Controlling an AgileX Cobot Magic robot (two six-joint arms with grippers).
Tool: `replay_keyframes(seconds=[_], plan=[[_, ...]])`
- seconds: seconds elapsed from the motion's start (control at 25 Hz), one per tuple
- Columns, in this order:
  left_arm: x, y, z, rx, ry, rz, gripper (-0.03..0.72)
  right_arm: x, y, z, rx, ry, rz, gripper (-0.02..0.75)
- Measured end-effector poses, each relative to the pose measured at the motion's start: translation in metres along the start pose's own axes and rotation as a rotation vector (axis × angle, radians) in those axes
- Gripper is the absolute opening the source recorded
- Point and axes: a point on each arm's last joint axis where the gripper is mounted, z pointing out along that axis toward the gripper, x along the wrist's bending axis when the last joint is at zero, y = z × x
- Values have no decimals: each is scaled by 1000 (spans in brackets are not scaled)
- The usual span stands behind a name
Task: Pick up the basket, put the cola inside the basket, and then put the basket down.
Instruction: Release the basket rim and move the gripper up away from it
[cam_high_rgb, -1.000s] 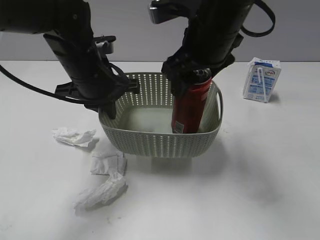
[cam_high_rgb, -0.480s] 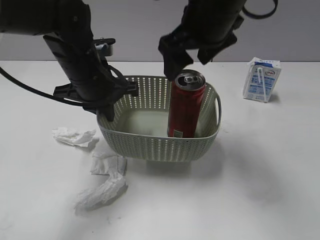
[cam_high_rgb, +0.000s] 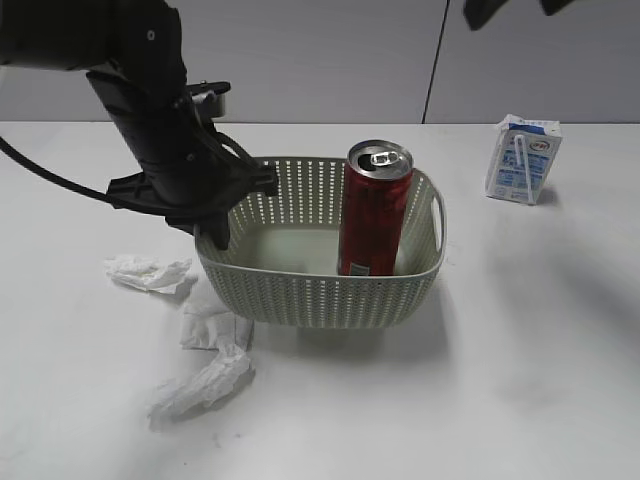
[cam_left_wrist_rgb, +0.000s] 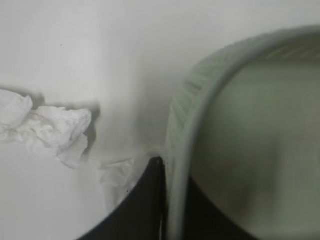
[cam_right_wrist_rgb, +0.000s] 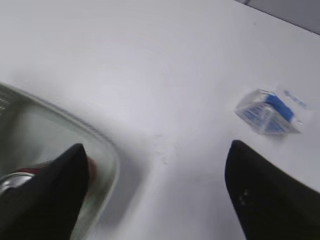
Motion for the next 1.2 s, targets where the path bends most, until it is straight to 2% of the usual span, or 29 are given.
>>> replay_keyframes(seconds=[0.12,0.24,0.36,0.6,0.88,1.2], plan=[[0,-1,0,6,-1,-2,-3,-33,-18,-8,28,-44,77,629],[0,-1,0,7,-5,-5,-3,-43,-45,-29,42,-62,106,617],[-1,1,0,-6,-16,-8,-3,-38,-80,-57,29,-55,106,602],[-5,8,3,-74,-58,-28,-3,-20,-171,-100,-95,-15,123,589],[0,12,36,-45,-34,-44,-3,-8,-277,-107,-180,-18,117,587],[1,14,51,-41,-36,-75,-3,1,-347,-114,-374,-33,80,585]])
